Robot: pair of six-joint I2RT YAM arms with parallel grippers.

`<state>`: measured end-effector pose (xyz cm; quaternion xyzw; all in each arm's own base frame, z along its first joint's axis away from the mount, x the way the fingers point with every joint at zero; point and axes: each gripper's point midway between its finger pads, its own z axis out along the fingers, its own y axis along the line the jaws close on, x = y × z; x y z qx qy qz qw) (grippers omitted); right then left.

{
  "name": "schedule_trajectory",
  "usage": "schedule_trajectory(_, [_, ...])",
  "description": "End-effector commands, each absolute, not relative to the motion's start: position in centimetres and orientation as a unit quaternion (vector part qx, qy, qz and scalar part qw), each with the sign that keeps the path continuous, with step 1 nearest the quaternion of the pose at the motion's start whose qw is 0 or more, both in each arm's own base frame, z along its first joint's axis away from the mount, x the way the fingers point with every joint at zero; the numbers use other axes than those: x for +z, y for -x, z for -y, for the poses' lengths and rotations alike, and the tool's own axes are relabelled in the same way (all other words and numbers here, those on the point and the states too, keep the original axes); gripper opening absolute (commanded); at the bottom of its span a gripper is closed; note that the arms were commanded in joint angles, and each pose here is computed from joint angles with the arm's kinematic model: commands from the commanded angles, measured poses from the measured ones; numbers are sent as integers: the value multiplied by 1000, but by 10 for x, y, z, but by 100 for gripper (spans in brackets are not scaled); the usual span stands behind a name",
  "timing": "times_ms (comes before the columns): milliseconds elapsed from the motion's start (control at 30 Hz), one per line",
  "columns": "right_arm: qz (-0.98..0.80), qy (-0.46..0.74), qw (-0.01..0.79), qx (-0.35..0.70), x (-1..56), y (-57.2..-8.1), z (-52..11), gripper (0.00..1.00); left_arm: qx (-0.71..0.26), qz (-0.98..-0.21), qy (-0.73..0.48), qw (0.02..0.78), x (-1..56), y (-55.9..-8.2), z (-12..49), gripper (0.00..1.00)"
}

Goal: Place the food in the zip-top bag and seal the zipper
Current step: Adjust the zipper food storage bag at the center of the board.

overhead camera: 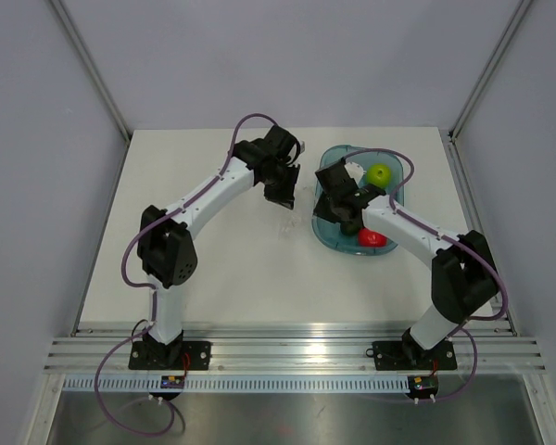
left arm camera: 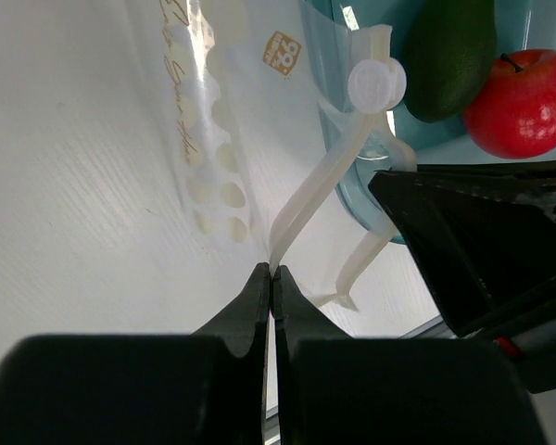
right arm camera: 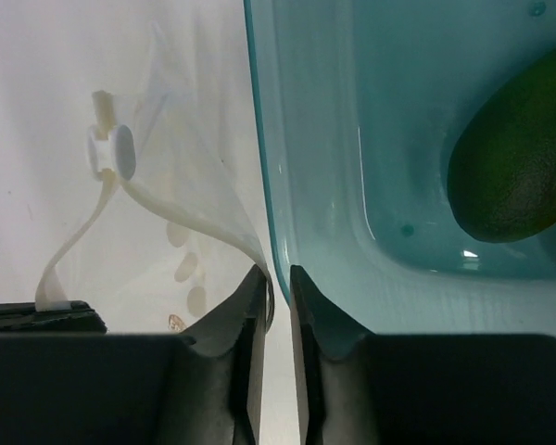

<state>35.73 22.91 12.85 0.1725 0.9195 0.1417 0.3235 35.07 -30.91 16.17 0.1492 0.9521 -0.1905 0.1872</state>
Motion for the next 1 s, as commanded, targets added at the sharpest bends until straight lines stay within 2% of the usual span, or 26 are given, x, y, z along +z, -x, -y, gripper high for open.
schedule_trajectory(0, [-914, -178, 335, 145, 134, -362, -226, 25, -207, -945, -156, 198, 170, -351, 315, 0])
schedule_trajectory(67, [-912, -174, 342, 148, 140, -363, -226, 33, -208, -946, -154, 196, 169, -351, 316, 0])
schedule_trajectory(167, [-908, -171, 347, 157, 148, -363, -228, 39, -206, -947, -153, 192, 170, -351, 318, 0])
schedule_trajectory(633, [-891, -160, 372, 205, 182, -362, -236, 45, -188, -951, -158, 189, 163, -351, 319, 0])
schedule_trajectory(967, [-903, -152, 348, 200, 163, -367, -246, 43, -189, -949, -165, 192, 166, -350, 322, 0])
